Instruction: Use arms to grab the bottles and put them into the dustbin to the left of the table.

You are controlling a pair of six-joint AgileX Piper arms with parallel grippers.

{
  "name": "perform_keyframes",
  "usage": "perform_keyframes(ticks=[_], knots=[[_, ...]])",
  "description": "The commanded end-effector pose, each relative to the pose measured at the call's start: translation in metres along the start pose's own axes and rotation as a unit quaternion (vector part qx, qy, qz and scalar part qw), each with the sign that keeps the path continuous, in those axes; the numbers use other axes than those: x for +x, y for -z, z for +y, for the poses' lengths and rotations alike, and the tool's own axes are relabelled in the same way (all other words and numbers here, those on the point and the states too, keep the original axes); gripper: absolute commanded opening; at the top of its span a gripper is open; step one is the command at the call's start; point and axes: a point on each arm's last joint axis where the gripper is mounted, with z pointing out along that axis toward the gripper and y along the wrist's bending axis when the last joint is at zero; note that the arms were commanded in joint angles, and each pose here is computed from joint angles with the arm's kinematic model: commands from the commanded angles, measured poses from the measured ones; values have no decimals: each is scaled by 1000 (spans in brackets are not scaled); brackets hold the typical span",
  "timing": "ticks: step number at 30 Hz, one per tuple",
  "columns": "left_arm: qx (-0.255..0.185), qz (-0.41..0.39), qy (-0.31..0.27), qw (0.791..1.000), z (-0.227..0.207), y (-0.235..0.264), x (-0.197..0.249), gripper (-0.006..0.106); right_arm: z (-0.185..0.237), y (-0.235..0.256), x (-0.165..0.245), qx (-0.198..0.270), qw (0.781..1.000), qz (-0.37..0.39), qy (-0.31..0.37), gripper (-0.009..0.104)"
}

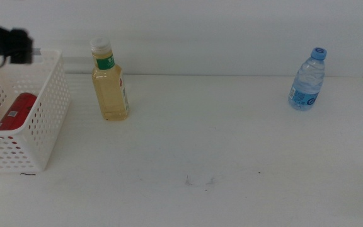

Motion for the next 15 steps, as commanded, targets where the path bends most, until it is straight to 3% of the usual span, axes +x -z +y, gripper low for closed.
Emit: perform_keyframes(ticks=[1, 7, 11, 15], knots=[[16, -74, 6, 997, -21, 27, 15, 94, 0, 0, 0, 2, 1000, -3, 4, 90], [87, -257, 9, 962, -59, 30, 83, 94, 0, 0, 0, 2, 1000, -3, 4, 90], [123, -316, 26, 940, -73, 4, 137, 94, 0, 0, 0, 2, 1000, -3, 4, 90], [120, -334, 43, 934, -81, -25, 167, 94, 0, 0, 0, 2, 1000, -3, 4, 90]])
